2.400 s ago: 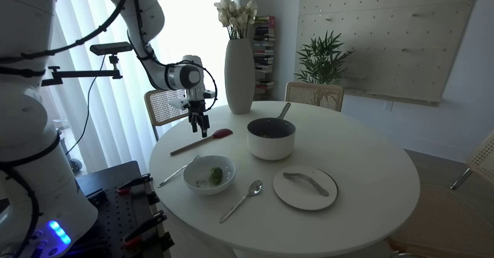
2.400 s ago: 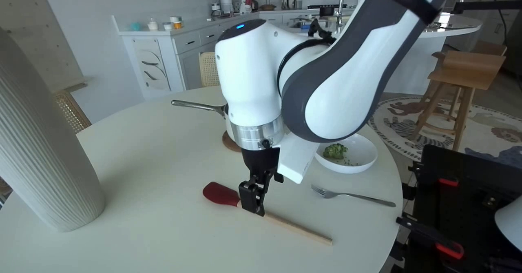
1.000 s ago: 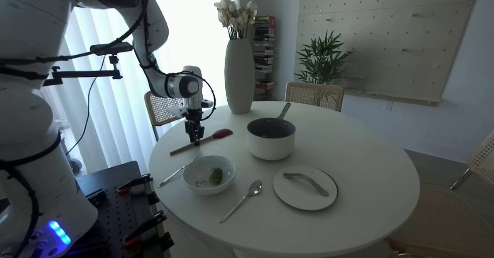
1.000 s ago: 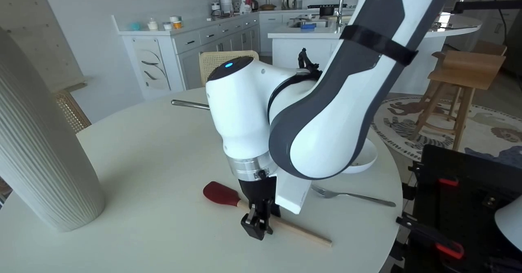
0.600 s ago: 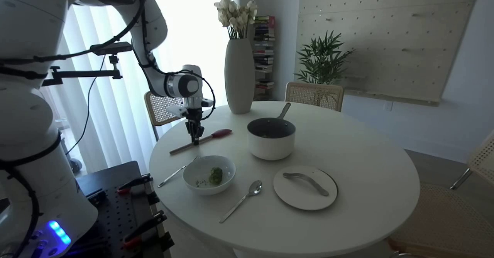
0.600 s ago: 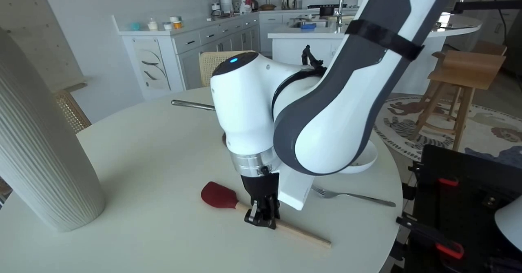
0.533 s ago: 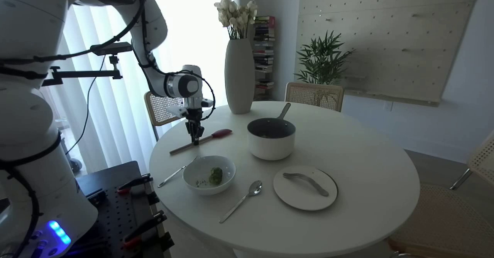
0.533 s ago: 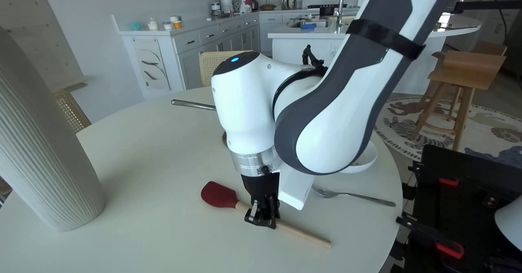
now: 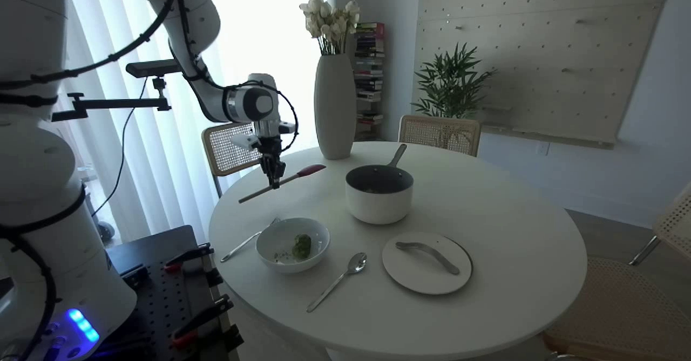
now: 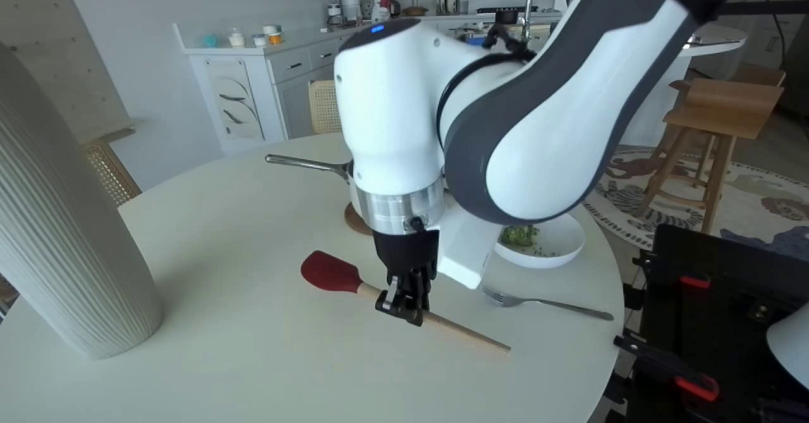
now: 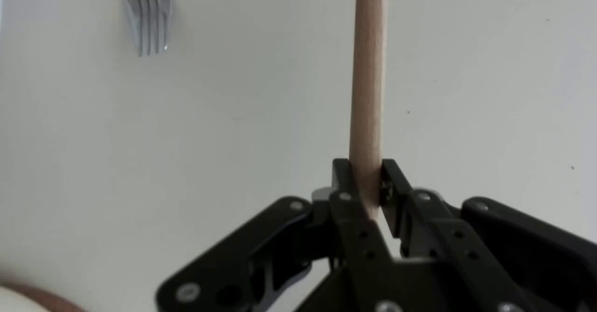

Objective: Take the wooden spatula and put it in the white pot

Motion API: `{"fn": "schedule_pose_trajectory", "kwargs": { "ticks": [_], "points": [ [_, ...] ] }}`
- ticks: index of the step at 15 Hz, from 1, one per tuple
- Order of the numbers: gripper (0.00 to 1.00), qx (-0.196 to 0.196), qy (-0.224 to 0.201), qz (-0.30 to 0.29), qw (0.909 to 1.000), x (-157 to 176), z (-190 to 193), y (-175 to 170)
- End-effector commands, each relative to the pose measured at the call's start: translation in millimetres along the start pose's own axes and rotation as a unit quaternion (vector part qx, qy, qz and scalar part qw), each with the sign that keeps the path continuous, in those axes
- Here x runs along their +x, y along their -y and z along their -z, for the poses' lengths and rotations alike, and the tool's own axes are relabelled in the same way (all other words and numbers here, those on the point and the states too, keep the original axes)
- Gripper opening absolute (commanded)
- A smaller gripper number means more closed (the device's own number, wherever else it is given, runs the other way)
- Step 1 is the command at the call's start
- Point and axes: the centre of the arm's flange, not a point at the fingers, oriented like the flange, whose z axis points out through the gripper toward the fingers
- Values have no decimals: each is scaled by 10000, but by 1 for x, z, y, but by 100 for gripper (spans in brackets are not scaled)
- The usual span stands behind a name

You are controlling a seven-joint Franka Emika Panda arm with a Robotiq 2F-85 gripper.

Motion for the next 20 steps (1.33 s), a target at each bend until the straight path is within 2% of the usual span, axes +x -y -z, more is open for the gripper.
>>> {"fn": "schedule_pose_trajectory", "kwargs": {
  "ticks": [1, 6, 10, 13, 16, 20],
  "points": [
    [5, -116, -251, 119, 9995, -21, 73, 1],
    [5, -204, -282, 266, 9990, -40, 154, 14],
    [5, -251, 26, 194, 9995, -64, 215, 21],
    [5, -377, 252, 52, 9990, -77, 245, 8],
    [5, -429, 329, -16, 9985, -83, 259, -38],
    [5, -200, 386, 320, 9985, -74, 257, -150]
  ]
}}
